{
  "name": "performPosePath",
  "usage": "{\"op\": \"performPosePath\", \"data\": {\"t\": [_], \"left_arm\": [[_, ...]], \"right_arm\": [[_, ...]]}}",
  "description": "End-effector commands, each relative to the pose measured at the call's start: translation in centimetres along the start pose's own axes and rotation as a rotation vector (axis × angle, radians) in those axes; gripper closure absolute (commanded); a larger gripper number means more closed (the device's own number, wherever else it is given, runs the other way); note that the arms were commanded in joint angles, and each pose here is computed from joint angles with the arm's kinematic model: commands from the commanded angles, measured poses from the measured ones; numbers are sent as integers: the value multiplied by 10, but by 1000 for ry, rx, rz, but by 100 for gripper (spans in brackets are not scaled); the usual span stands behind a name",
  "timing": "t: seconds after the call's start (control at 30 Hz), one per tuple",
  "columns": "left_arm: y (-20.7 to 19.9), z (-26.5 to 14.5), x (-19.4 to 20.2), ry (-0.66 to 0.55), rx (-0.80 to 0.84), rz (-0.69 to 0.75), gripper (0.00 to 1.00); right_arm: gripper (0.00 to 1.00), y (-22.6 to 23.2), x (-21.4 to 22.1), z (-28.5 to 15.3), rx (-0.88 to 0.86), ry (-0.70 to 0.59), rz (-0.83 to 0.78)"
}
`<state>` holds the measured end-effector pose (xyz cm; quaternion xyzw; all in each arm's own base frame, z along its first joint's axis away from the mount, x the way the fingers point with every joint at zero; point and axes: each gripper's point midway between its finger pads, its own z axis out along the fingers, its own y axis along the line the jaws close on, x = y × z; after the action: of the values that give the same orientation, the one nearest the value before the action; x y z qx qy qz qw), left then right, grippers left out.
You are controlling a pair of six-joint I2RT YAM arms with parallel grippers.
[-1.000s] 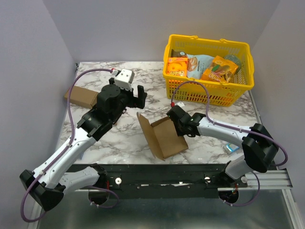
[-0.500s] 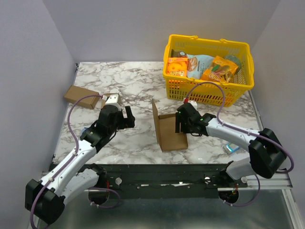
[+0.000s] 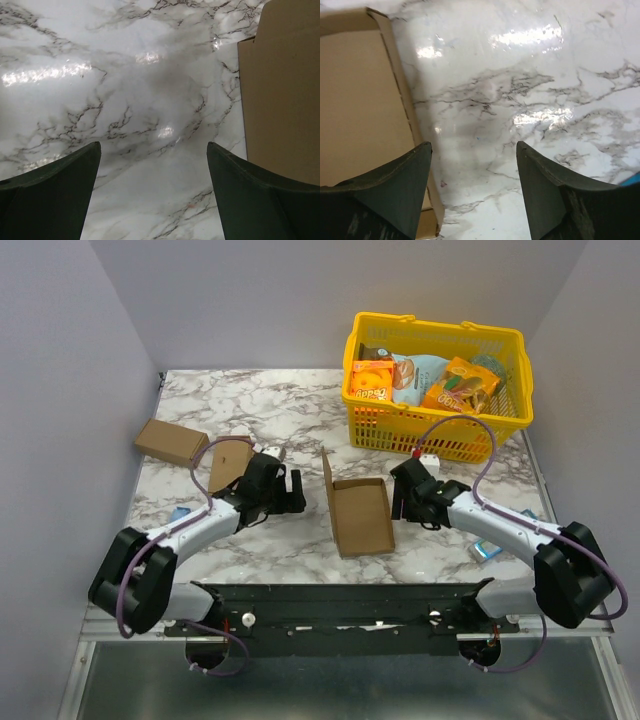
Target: Fold the paper box
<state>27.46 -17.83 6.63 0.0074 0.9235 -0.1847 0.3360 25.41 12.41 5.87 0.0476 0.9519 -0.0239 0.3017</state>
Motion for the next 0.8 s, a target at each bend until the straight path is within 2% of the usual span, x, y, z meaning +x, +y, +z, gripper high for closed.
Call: {"op": "performPosePath", "data": {"t": [0.0, 0.13, 0.3, 0.53, 0.6, 0.7, 0.77], "left_arm": [[-30, 30, -19, -3, 99, 4, 5], [-57, 53, -37, -22, 153, 43, 6], [-81, 86, -39, 17, 215, 86, 7], [-148, 82, -64, -68, 533, 230, 8], [-141, 78, -77, -106, 491, 273, 7], [-108, 74, -108, -158, 347, 254, 7], [-90, 61, -131, -199, 271, 226, 7]], "right_arm": [[25, -8, 22, 6, 42, 75, 8], [27, 11, 45, 10, -43, 170, 15], [28, 39, 74, 2, -141, 241, -1], [29, 99, 110, -46, -364, 309, -80], [28, 96, 113, -52, -374, 317, -71], [25, 84, 95, -68, -383, 231, -52], [18, 81, 71, -83, -422, 130, -71]]}}
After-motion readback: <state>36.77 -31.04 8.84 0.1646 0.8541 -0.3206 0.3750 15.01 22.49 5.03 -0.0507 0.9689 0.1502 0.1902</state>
